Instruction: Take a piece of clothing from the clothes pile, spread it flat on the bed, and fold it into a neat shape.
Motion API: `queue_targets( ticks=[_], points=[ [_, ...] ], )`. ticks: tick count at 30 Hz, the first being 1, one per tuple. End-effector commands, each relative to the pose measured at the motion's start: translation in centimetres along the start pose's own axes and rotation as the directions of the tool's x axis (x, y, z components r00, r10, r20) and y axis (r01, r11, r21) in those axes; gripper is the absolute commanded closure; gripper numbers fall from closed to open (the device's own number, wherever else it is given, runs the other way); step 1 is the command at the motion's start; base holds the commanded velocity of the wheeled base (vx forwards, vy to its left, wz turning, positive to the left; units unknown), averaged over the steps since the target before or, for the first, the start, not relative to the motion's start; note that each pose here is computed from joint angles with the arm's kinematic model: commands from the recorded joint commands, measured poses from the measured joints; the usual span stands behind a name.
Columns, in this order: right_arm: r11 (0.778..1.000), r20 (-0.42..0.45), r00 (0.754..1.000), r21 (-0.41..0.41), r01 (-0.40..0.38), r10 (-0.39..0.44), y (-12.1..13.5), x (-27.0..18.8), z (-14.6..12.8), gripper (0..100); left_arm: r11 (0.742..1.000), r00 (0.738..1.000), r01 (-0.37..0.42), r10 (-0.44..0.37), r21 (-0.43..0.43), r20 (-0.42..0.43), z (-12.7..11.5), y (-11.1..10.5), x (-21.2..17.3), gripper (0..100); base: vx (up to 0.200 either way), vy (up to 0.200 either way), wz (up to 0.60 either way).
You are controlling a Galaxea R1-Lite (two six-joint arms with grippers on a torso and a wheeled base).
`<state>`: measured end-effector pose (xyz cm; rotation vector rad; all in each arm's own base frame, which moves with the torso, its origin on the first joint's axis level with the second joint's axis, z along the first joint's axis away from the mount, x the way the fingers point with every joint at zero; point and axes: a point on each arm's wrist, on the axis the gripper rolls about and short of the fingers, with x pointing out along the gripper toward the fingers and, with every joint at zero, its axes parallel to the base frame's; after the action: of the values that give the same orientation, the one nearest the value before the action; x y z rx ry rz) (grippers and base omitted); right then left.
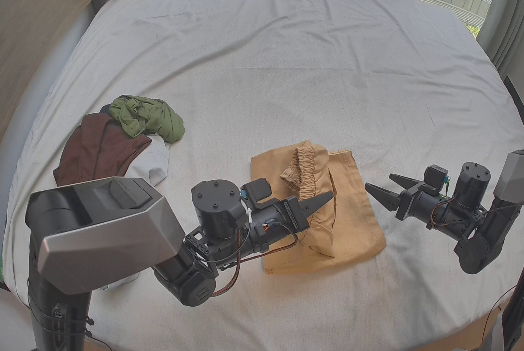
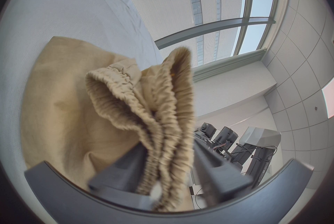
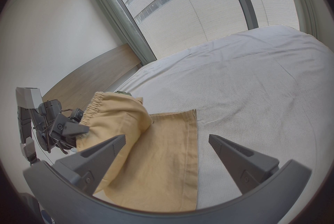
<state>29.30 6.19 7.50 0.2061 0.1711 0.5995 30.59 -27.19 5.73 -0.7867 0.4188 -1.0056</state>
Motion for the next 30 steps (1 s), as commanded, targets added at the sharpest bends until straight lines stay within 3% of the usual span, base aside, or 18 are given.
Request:
queue_targets(
  ticks=[1,9,17,30],
  points=[
    [1.0,0.002,1.0,-0.001,-0.001,0.001,0.0,0.0,0.1,0,1.0,1.0,0.003,-0.003,0.003,0.007,0.1,0.1,0.2,0,0.0,0.0,0.0],
    [1.0,0.003,1.0,0.0,0.007,-0.007,-0.2,-0.1,0.1,0,1.0,0.999,0.019,-0.019,0.016,0.045,0.7,-0.5,0.8,0,0.0,0.0,0.0],
    [1.0,-0.001,1.0,0.002,0.015,-0.015,-0.4,-0.1,-0.1,0,0.999,0.999,0.032,-0.032,0.02,-0.002,-1.1,-1.7,1.8,0,0.0,0.0,0.0],
    [1.0,-0.006,1.0,0.005,0.019,-0.019,-0.5,-0.2,-0.2,0,0.998,1.0,0.011,-0.013,0.056,0.027,-1.1,-1.6,2.1,0,0.0,0.0,0.0]
  ],
)
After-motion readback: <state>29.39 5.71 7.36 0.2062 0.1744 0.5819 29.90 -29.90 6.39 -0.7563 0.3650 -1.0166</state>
